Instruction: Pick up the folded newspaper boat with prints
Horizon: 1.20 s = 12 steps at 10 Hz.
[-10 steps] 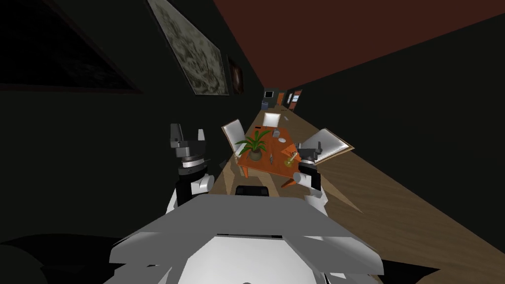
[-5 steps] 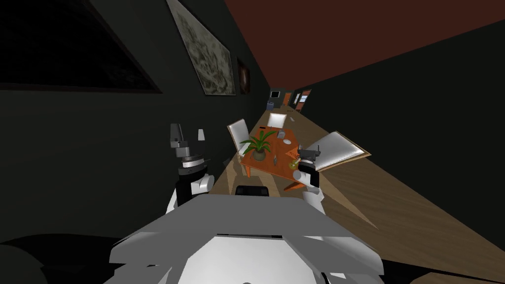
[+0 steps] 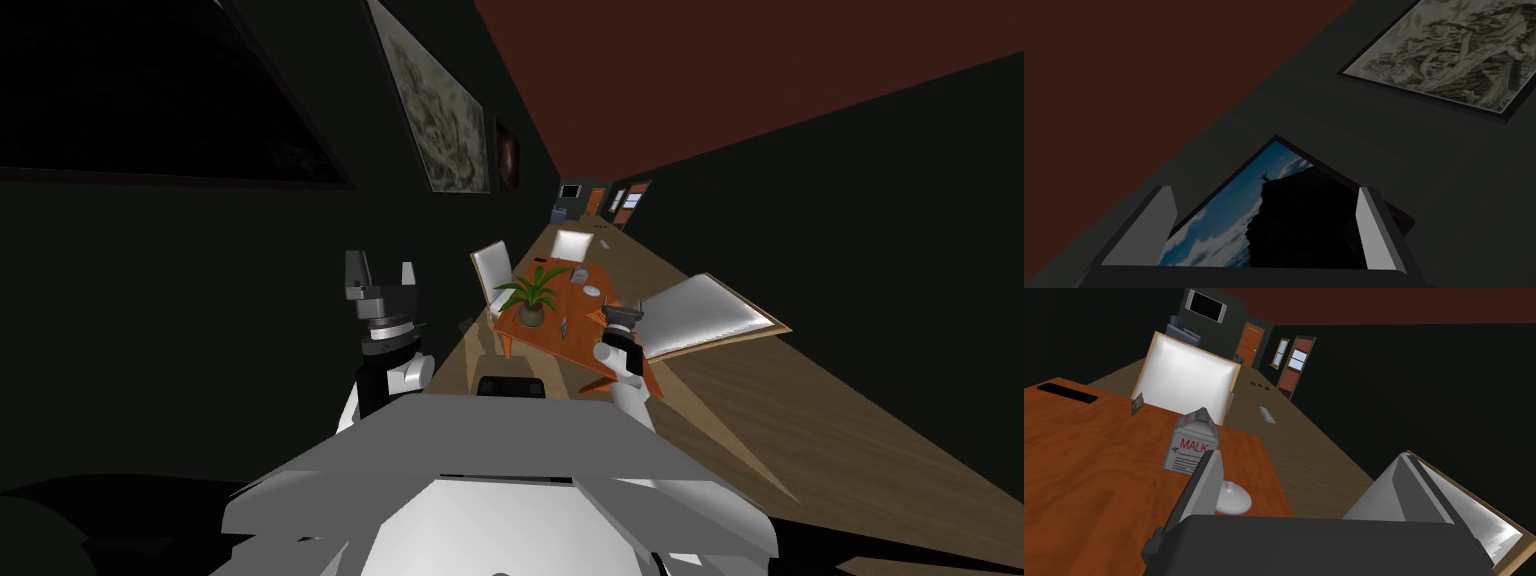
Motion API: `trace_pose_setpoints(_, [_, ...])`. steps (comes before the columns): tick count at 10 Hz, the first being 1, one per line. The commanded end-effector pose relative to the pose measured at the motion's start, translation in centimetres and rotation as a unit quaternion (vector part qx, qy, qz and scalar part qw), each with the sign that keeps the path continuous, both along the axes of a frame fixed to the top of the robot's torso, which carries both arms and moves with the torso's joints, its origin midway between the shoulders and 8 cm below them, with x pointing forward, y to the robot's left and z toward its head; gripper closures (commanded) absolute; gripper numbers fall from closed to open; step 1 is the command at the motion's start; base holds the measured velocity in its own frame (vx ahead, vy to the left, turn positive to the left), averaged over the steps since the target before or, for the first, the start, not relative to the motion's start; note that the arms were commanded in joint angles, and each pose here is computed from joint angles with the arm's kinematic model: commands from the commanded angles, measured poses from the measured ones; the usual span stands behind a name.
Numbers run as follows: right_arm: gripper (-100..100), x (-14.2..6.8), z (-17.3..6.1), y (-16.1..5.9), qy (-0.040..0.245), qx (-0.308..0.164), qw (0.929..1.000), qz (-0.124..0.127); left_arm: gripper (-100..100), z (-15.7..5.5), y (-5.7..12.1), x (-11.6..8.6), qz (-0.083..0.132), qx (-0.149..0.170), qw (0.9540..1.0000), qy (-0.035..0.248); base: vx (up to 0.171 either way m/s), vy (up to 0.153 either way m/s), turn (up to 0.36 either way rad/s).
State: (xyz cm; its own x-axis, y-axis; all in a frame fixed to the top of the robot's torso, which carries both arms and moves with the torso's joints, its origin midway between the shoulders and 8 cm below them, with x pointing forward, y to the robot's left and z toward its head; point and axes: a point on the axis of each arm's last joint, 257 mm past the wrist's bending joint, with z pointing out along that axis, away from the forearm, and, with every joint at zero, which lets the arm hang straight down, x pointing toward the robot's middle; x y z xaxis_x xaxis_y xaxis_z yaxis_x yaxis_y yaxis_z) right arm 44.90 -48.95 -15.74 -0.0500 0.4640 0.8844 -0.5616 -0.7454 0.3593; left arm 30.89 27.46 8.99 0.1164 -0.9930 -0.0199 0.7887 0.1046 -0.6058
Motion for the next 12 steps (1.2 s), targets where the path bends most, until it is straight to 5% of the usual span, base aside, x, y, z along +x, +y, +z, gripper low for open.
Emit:
trace_pose_setpoints(1, [-100,0.2,-2.0,-0.6,0.001,0.042,0.9991,0.002,0,0.0,0.0,0.0,0.000,0.000,1.0000,0.000,-0.008,-0.009,0.131])
trace_pose_setpoints(5, [-100,0.7,-5.7,-1.2,0.007,0.114,0.9934,0.005,0,0.0,0.0,0.0,0.000,0.000,1.0000,0.000,-0.013,-0.021,0.145])
trace_pose_setpoints(8, [-100,1.1,-11.4,-1.3,0.019,0.215,0.9764,0.006,0,0.0,0.0,0.0,0.000,0.000,1.0000,0.000,-0.017,-0.033,0.232])
trace_pose_setpoints(9, [-100,1.1,-11.4,-1.3,0.018,0.218,0.9757,0.006,0,0.0,0.0,0.0,0.000,0.000,1.0000,0.000,-0.018,-0.035,0.061])
trace_pose_setpoints(11, [-100,1.2,-14.6,-0.9,0.019,0.283,0.9590,0.005,0,0.0,0.0,0.0,0.000,0.000,1.0000,0.000,-0.014,-0.030,0.202])
trace_pose_setpoints(12, [-100,0.9,-15.3,-1.0,0.026,0.285,0.9582,0.002,0,0.0,0.0,0.0,0.000,0.000,1.0000,0.000,-0.009,-0.030,0.088])
